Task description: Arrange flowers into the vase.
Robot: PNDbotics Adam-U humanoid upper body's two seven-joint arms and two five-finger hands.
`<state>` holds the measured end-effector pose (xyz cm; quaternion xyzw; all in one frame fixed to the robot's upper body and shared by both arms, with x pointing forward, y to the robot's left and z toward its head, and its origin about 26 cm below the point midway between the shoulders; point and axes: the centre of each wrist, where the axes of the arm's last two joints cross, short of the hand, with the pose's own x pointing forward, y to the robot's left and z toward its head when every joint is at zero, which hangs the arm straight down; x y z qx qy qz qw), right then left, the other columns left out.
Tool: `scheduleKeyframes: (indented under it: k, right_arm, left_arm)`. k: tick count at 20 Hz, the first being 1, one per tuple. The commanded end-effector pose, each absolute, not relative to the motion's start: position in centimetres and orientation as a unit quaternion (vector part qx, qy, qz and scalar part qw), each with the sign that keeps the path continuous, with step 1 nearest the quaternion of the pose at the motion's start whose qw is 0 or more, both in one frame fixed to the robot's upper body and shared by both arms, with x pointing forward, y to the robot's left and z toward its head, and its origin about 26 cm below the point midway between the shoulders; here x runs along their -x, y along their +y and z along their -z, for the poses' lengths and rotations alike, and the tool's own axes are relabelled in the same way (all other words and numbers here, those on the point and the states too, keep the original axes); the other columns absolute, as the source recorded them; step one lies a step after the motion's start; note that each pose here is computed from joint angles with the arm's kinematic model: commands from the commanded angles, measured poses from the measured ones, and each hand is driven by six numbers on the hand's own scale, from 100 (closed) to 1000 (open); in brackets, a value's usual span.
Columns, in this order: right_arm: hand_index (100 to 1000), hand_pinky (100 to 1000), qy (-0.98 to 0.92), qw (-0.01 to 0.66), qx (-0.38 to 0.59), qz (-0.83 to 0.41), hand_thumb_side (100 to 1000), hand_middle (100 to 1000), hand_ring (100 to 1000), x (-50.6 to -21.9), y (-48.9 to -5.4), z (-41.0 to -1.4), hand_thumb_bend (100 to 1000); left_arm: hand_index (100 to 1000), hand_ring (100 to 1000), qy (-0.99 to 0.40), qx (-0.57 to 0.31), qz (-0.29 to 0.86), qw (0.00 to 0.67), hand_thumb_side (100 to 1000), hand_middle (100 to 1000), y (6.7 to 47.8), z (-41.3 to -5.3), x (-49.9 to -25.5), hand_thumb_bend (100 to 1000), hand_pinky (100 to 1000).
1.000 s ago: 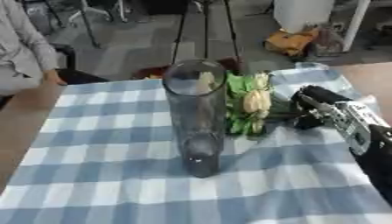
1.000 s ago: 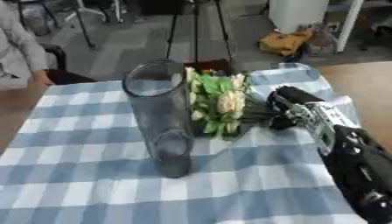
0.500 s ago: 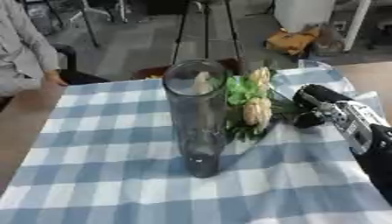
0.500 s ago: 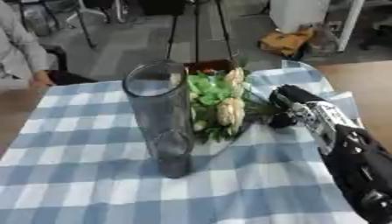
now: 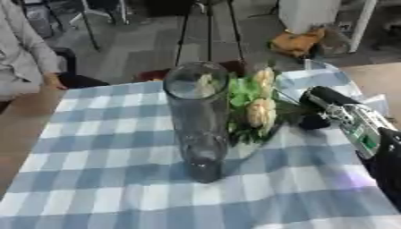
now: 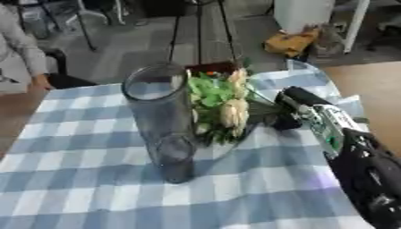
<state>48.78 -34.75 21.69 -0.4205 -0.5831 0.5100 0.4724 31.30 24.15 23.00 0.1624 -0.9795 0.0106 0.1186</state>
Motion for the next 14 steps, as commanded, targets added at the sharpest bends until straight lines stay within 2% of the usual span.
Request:
scheduleKeyframes:
  k: [1, 14]
  right_arm:
    - [122, 509, -0.591, 0.479, 0.424, -0.491, 321, 100, 286, -48.5, -35.5, -22.4, 100]
    - [120, 514, -0.64, 0.472, 0.424, -0.433, 310, 100, 287, -47.8, -35.0, -25.7, 100]
  left_arm:
    - [886, 736, -0.981, -0.162, -0.01, 0.11, 1000, 814, 24.3, -23.5, -31.1, 255, 546]
    - [886, 735, -0.98, -0.164, -0.008, 0.111, 1000, 815, 24.3, -23.5, -31.0, 252, 548]
